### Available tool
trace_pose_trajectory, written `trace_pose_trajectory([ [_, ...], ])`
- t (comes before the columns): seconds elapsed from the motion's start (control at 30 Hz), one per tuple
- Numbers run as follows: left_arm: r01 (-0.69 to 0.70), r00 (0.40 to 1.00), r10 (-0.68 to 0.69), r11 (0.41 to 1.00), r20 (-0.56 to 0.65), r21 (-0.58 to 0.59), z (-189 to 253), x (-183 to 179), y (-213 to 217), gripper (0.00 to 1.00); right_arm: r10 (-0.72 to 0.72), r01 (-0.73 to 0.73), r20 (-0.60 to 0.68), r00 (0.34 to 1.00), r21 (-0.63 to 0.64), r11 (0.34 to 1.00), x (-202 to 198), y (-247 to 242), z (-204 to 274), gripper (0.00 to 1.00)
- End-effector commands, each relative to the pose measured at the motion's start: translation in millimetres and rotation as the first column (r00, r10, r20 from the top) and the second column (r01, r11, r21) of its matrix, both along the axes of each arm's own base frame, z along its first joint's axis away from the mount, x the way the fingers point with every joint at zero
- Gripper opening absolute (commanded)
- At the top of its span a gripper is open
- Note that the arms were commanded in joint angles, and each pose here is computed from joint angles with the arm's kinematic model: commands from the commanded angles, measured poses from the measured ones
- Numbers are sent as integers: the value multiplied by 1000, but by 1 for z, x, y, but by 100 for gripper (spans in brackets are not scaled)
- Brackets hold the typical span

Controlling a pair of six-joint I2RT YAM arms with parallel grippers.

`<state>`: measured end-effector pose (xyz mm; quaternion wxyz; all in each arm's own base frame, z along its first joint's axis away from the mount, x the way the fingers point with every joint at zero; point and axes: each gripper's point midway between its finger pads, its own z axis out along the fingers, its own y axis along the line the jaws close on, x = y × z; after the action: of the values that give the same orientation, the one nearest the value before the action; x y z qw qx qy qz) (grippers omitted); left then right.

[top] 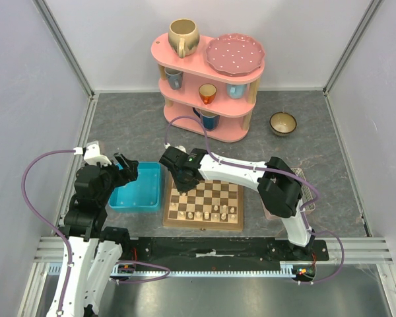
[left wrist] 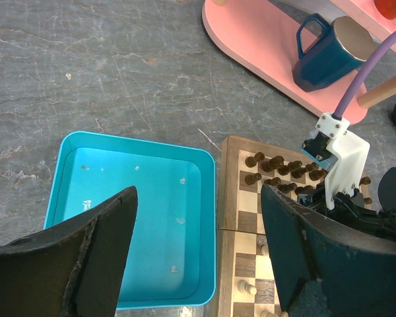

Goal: Set up the chess pieces on the board

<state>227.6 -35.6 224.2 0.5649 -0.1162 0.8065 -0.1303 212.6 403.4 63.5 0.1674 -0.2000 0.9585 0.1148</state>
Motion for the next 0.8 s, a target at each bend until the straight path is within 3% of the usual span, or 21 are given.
trace_pose_trajectory([
  [0.0, 10, 999, -11, 1000, 48, 3, 9, 5, -1, 82, 1, 0, 37, 999, -6, 1000, 5, 3, 11, 17],
  [0.3, 9, 999, -9, 1000, 51, 4, 9, 5, -1, 82, -3, 2, 47, 999, 15, 1000, 0, -7, 30, 15],
  [0.77, 9, 999, -9, 1000, 46, 4, 8, 5, -1, 82, -45, 45, 17, 999, 5, 999, -36, -65, 31, 15],
])
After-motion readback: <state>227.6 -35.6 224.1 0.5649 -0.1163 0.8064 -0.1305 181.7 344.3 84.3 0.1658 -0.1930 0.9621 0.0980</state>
